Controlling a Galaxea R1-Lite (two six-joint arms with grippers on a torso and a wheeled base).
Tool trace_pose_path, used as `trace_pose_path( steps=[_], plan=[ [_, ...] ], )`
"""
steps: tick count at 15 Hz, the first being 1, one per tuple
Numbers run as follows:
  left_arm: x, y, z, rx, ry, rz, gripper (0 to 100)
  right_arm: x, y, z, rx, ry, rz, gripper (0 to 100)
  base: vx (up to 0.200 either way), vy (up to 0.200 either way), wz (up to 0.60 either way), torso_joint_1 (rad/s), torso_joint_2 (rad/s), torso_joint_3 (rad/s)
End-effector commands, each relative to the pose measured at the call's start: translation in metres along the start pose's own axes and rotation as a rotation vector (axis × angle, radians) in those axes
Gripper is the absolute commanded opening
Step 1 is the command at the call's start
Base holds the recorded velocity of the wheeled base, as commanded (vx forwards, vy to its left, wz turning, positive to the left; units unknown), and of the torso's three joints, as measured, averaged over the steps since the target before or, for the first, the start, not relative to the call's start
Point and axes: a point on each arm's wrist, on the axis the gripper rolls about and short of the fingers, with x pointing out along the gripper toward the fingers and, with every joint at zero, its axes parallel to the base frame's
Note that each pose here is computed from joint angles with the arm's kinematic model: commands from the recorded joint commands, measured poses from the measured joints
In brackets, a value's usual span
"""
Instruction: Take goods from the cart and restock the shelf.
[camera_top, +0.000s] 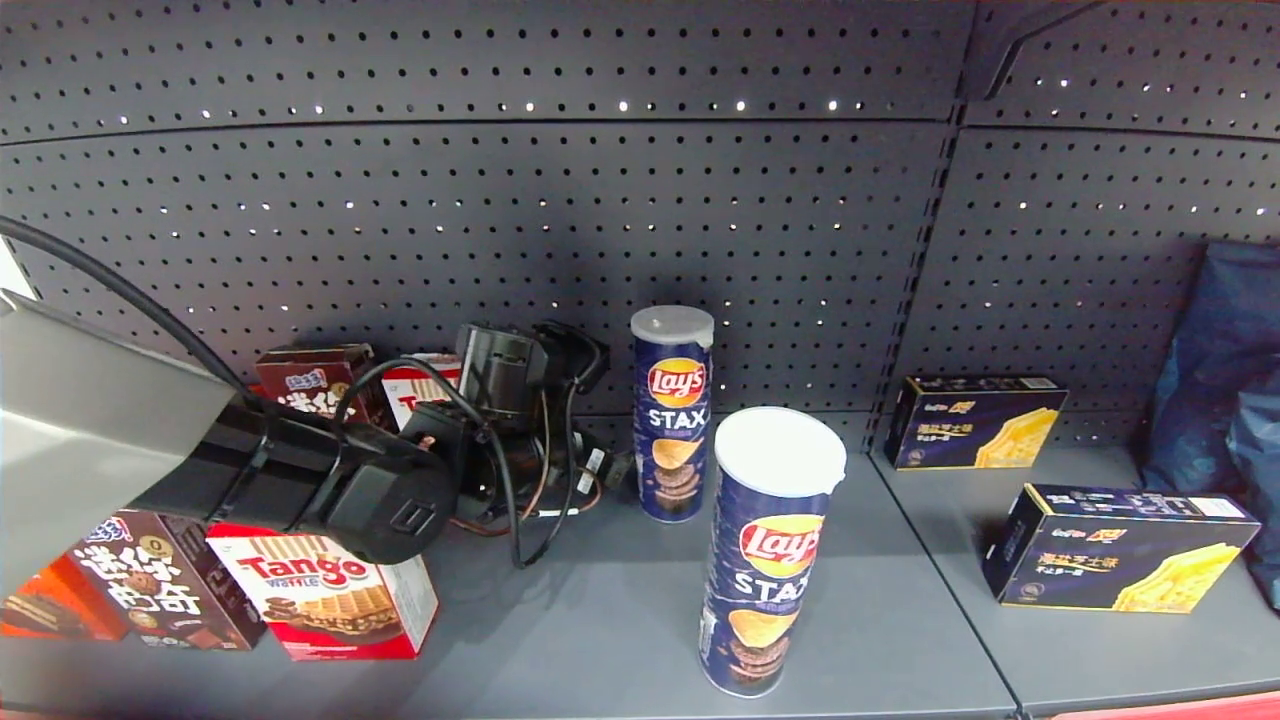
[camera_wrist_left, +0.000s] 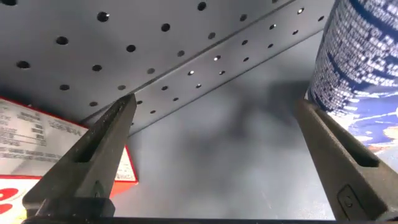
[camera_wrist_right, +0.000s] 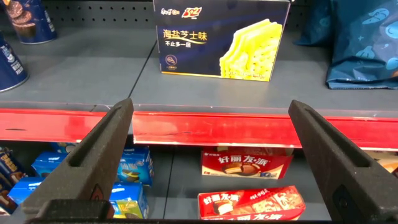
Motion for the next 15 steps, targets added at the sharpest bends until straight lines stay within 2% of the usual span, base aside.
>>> trace_pose_path(
  steps=[1, 5, 8, 9, 11, 12, 14, 15],
  plan=[
    [0.002, -0.005, -0.002, 0.005, 0.008, -0.010, 100, 0.000, 0.000, 0.000, 0.000, 0.001, 0.002, 100, 0.000, 0.000, 0.00, 0.000, 0.00, 0.000],
    [0.003, -0.008, -0.001, 0.008, 0.003, -0.016, 100, 0.000, 0.000, 0.000, 0.000, 0.001, 0.002, 100, 0.000, 0.000, 0.00, 0.000, 0.00, 0.000],
    [0.001, -0.004, 0.002, 0.003, -0.008, -0.009, 100, 0.000, 0.000, 0.000, 0.000, 0.001, 0.002, 100, 0.000, 0.000, 0.00, 0.000, 0.00, 0.000],
    [-0.010, 0.004, 0.020, -0.008, -0.068, 0.008, 100, 0.000, 0.000, 0.000, 0.000, 0.001, 0.000, 100, 0.000, 0.000, 0.00, 0.000, 0.00, 0.000],
    [-0.033, 0.016, 0.039, -0.028, -0.132, 0.028, 100, 0.000, 0.000, 0.000, 0.000, 0.001, 0.000, 100, 0.000, 0.000, 0.00, 0.000, 0.00, 0.000],
    [-0.058, 0.020, 0.050, -0.036, -0.171, 0.039, 100, 0.000, 0.000, 0.000, 0.000, 0.001, 0.002, 100, 0.000, 0.000, 0.00, 0.000, 0.00, 0.000],
    [-0.100, 0.031, 0.059, -0.040, -0.218, 0.074, 100, 0.000, 0.000, 0.000, 0.000, 0.001, 0.000, 100, 0.000, 0.000, 0.00, 0.000, 0.00, 0.000],
    [-0.102, 0.031, 0.059, -0.041, -0.219, 0.078, 100, 0.000, 0.000, 0.000, 0.000, 0.001, 0.000, 100, 0.000, 0.000, 0.00, 0.000, 0.00, 0.000]
  ],
)
